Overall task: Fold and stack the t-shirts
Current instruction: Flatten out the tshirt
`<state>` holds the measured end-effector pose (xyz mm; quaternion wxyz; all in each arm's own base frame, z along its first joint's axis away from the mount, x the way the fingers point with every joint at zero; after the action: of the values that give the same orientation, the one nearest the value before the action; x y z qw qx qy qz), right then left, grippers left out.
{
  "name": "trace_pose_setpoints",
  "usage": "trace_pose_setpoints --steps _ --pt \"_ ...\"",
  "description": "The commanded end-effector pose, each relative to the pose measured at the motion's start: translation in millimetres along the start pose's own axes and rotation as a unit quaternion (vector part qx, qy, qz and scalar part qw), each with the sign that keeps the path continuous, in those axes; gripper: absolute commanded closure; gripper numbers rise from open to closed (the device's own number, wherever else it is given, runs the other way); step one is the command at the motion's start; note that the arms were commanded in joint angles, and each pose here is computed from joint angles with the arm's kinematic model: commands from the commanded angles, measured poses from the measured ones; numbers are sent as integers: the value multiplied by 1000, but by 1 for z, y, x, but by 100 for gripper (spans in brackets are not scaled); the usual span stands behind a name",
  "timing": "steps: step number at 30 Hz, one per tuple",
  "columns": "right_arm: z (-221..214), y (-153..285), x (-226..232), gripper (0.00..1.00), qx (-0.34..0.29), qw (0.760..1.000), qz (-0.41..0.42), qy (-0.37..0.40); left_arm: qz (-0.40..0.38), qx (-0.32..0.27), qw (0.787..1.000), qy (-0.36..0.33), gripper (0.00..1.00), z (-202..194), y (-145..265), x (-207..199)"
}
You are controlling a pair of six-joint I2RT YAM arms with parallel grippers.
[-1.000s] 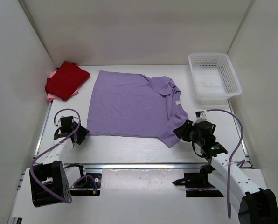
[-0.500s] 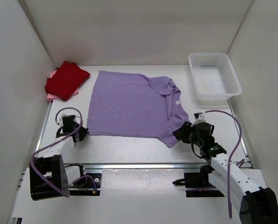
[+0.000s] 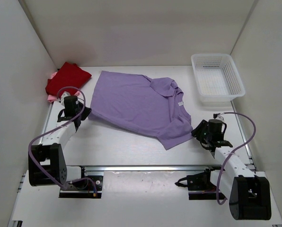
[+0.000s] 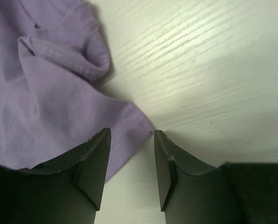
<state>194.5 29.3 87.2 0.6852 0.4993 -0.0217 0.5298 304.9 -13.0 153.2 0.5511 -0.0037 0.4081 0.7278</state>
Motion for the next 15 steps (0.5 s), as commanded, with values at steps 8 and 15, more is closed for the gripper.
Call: trace_pose_setpoints --steps 8,15 --pt "-5 -5 1 59 -10 996 -68 58 -92 16 996 1 100 -13 8 -31" --pt "-6 -9 -7 59 20 992 -105 65 -114 27 993 -2 100 -17 14 -39"
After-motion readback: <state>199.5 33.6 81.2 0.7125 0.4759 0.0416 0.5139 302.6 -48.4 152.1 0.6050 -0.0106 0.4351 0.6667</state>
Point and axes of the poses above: each gripper's point midway between its finger pads, its own y axis back along the fingers, its own x axis along the line the jaws close on, z = x × y, the point moved 8 cm from there along y, back along the fingers, and after that the axes turned 12 degrees about -y, right-handed, at the moved point
